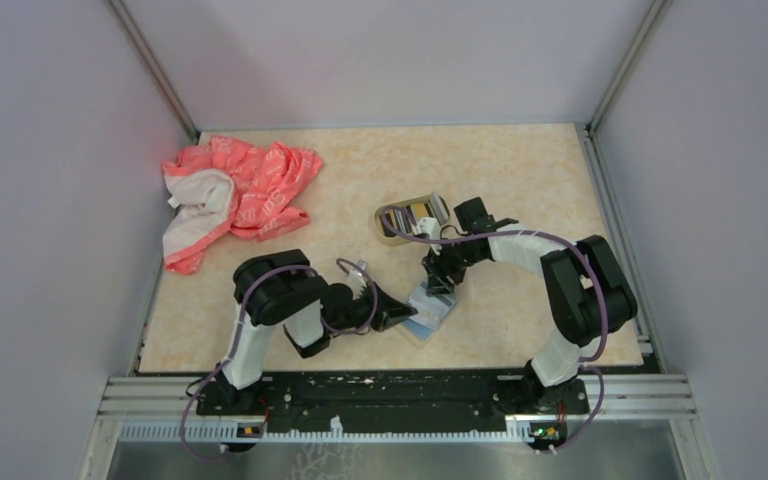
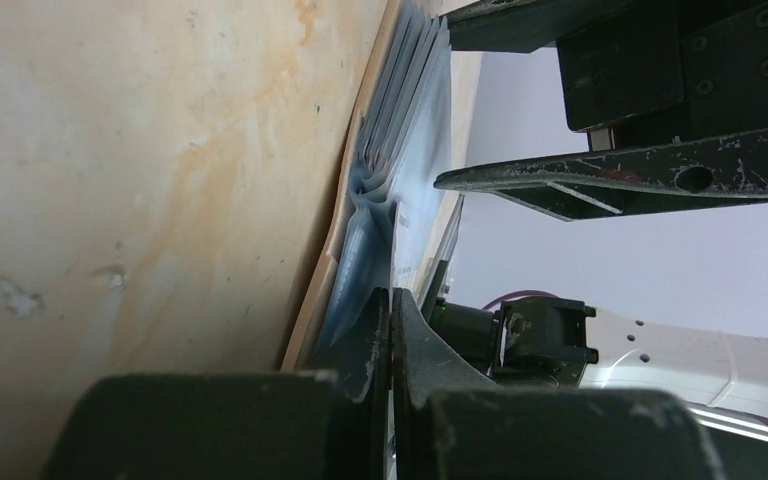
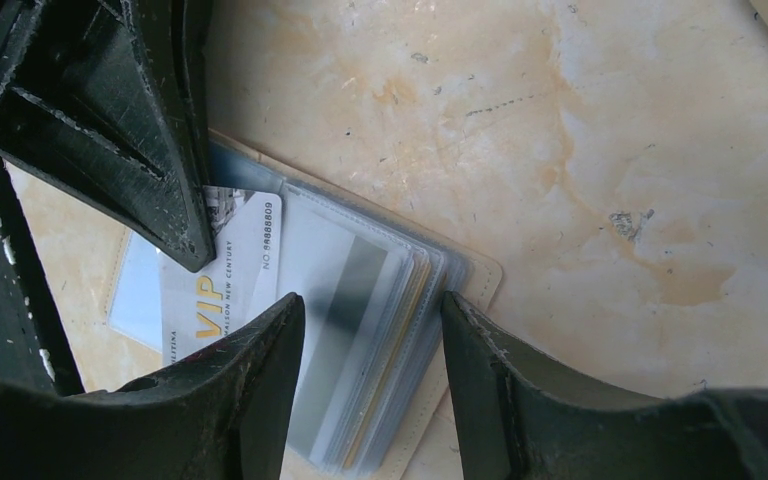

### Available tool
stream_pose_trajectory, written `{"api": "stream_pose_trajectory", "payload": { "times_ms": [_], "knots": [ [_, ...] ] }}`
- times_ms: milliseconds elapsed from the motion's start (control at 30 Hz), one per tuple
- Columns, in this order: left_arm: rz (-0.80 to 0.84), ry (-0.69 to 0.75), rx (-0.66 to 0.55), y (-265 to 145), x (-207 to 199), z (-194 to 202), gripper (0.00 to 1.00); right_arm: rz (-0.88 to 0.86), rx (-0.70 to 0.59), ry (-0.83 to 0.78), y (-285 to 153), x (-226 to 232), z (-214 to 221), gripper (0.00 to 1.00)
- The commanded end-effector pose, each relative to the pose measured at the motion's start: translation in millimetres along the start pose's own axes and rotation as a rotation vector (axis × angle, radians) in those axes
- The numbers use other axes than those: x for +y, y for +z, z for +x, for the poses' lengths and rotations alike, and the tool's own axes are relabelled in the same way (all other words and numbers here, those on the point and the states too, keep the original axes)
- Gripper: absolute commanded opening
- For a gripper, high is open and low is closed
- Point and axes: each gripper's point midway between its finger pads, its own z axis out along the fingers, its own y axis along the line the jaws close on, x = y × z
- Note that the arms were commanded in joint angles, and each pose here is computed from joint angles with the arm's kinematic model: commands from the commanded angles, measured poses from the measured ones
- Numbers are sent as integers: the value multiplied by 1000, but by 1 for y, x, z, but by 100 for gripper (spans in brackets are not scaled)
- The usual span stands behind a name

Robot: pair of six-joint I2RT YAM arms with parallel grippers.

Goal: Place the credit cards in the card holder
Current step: Insert the credit card into the card slot.

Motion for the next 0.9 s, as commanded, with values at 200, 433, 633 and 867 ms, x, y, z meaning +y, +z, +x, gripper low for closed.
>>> {"api": "stream_pose_trajectory", "payload": {
  "times_ms": [200, 433, 633, 867],
  "knots": [
    [-72, -37, 24, 6, 23, 0, 0, -34, -38, -11, -2, 7, -13, 52],
    [-75, -47, 30, 7, 25, -1, 0, -35, -41, -12, -2, 8, -14, 53],
    [-59, -42, 50, 14, 22, -3, 3, -36, -49, -17, -4, 9, -16, 54],
    [-65, -39, 47, 13, 24, -7, 7, 47, -97, -87, -20, 4, -34, 64]
  ]
}}
